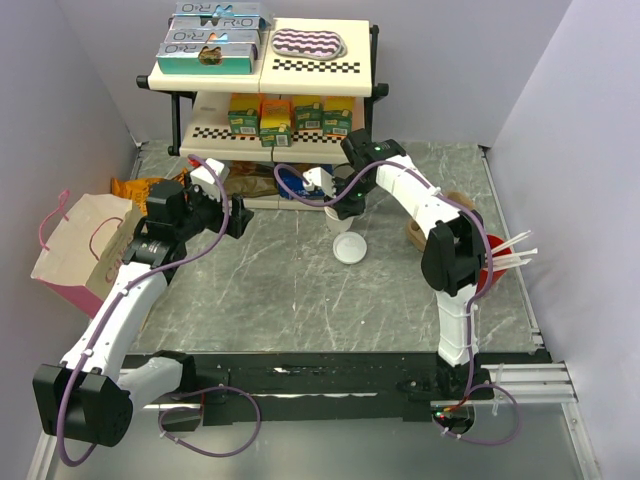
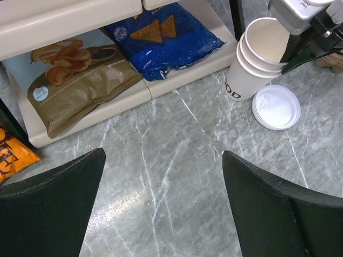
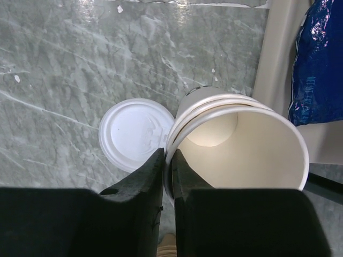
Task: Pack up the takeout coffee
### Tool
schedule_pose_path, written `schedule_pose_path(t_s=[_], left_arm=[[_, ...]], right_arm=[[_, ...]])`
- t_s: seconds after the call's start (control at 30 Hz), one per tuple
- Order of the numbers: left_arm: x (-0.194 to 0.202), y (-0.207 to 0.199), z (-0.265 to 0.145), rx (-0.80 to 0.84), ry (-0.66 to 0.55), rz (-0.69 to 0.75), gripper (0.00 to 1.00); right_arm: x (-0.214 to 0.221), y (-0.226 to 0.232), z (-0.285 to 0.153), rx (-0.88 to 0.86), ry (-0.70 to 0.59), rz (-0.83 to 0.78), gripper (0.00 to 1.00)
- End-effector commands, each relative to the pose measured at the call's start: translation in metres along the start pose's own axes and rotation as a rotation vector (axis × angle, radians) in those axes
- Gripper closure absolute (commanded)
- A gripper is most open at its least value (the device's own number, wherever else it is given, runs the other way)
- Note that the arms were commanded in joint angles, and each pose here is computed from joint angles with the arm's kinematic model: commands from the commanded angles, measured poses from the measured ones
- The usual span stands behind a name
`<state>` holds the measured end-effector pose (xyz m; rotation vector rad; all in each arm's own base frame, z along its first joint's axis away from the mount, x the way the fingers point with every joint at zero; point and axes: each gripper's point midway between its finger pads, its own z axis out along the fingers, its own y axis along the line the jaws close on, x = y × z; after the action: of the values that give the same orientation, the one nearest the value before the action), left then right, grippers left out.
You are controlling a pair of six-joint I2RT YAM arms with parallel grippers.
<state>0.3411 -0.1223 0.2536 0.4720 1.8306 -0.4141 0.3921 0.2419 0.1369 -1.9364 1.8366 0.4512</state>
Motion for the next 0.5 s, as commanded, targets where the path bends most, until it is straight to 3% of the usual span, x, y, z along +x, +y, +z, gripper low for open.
schedule_pose_path(t_s=[0.0,0.47], left_arm=[[-0.008,-0.003,0.001,0.021,-0.042,0.002,0.03],[-0.008,-0.005,0.003,0.035,-0.045,-0.005,0.03]], right_arm=[[-0.011,-0.002,-0.017,0.043,-0.011,-0.049,0.80],[-0.024,-0.007,-0.029,0.076,-0.039,-0.048,0.74]])
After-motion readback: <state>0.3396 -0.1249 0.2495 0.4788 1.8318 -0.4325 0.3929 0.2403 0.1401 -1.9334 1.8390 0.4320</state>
